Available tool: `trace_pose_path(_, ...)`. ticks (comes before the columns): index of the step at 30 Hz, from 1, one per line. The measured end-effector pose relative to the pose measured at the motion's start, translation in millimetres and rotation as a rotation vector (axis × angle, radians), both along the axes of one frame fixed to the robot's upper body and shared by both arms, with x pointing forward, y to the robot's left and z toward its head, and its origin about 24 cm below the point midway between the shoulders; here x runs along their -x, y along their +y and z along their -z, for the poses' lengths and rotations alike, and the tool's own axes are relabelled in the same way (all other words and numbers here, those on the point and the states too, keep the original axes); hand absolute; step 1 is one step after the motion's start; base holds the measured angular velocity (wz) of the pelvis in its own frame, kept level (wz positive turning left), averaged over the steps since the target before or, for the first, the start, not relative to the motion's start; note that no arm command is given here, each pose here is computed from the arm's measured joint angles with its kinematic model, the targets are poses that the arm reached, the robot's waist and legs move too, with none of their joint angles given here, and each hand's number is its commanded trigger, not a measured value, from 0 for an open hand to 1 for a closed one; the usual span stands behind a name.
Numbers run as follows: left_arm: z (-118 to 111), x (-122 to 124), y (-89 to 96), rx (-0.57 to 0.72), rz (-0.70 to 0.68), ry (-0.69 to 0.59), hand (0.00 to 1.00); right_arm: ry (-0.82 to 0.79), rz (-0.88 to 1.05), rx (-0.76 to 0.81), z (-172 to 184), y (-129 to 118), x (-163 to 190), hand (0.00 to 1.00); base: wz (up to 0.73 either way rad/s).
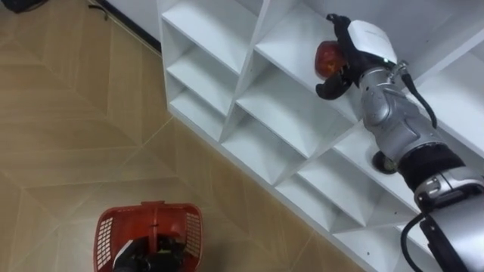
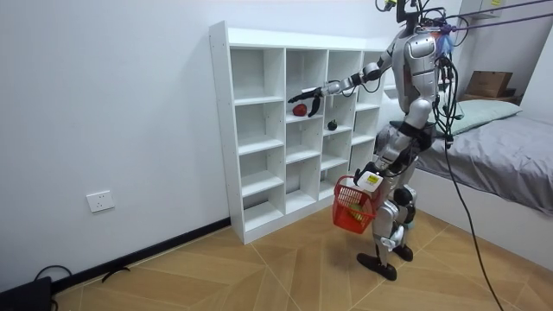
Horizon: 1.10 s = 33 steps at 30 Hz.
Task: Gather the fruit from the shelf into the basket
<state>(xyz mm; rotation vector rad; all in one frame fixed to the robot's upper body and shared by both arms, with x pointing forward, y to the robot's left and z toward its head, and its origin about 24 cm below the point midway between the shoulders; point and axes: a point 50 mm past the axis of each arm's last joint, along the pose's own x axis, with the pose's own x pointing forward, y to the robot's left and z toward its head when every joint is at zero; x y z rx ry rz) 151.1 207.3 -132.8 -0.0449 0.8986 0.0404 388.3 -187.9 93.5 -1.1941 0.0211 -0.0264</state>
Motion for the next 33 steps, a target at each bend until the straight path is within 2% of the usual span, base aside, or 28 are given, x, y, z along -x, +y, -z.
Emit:
trace_pose_path(11,0.0,0.0,0.1,0.0,-0.001,0.0,1.0,0.009,0.003,0.005,-3.0,-1.9,-2.6,0.0,0.0)
trace_pose_path(12,0.0,0.0,0.1,0.001,-0.001,0.0,1.0,0.009,0.004,0.005,-3.5,-2.2,-3.1,0.13,0.0)
trace_pose_path(13,0.0,0.0,-0.3,0.002,-0.001,0.0,1.0,0.008,0.005,0.006,-4.3,-2.4,-3.6,1.0,0.0)
trace_pose_path(33,-2.9,-5.9,1.5,0.026,-0.019,-0.021,1.0,0.079,0.053,0.093,3.2,-16.1,-2.9,1.0,0.0)
